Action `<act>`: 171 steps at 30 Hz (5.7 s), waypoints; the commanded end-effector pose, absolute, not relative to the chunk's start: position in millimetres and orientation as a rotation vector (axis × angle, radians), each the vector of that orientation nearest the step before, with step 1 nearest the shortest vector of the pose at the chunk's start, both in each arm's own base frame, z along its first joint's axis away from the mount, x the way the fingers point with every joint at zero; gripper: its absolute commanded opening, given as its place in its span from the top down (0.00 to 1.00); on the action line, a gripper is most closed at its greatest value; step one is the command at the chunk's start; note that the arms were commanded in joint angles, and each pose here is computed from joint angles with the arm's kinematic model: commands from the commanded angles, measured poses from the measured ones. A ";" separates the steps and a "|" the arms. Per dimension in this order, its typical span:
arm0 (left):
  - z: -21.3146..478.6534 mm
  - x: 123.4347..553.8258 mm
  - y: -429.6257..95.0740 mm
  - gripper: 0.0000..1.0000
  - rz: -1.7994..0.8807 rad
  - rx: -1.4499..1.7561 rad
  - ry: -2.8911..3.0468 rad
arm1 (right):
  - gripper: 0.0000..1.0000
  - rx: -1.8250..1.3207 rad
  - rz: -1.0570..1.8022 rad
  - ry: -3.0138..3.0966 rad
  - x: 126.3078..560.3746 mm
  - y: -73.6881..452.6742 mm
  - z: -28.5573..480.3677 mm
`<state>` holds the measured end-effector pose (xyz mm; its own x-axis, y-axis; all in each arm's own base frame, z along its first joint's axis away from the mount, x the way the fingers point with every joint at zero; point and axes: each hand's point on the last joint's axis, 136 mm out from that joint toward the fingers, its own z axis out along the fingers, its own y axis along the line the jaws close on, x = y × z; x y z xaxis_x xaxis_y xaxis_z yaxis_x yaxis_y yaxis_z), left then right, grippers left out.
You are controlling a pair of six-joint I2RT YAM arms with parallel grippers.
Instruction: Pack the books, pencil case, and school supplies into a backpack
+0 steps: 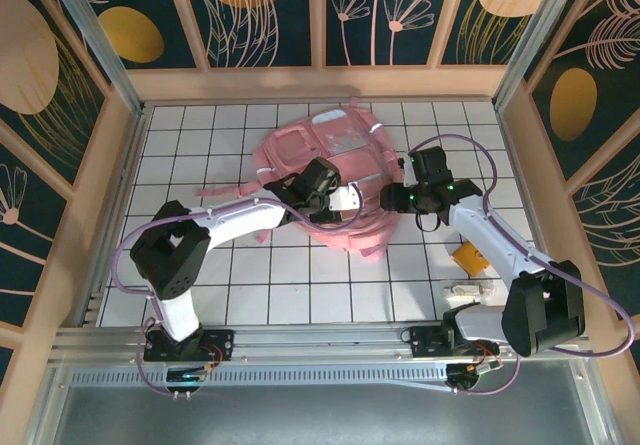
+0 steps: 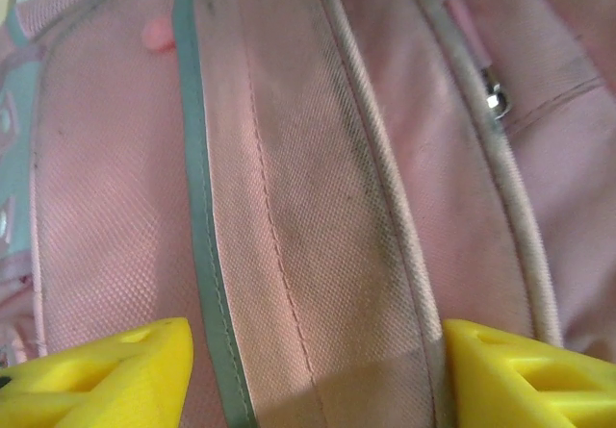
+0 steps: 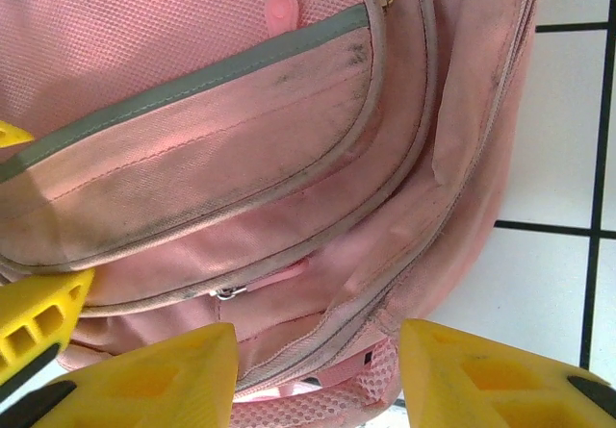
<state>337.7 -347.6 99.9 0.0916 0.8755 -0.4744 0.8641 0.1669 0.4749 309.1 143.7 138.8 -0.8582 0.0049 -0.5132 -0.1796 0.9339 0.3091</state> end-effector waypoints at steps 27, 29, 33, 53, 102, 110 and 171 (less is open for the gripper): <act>208.5 358.4 -336.5 1.00 -0.271 1.361 1.650 | 0.50 -1.019 0.554 2.034 282.7 191.5 178.7; 215.3 355.0 -335.3 1.00 -0.298 1.365 1.620 | 0.48 -1.109 0.531 1.927 281.7 195.7 181.8; 223.0 350.3 -332.4 1.00 -0.352 1.361 1.591 | 0.47 -1.276 0.653 1.680 262.1 214.8 183.2; 205.9 334.8 -325.9 1.00 -0.413 1.384 1.597 | 0.44 -1.168 0.642 1.653 294.0 213.5 142.0; 199.0 327.8 -329.9 1.00 -0.498 1.374 1.627 | 0.97 -1.070 0.473 1.692 305.6 244.9 130.0; 191.3 329.3 -317.5 1.00 -0.450 1.373 1.649 | 1.00 -0.825 0.276 1.779 323.9 209.4 139.1; 128.7 316.5 -337.5 0.60 -0.313 1.483 1.691 | 1.00 -0.794 0.687 1.736 289.1 260.8 206.3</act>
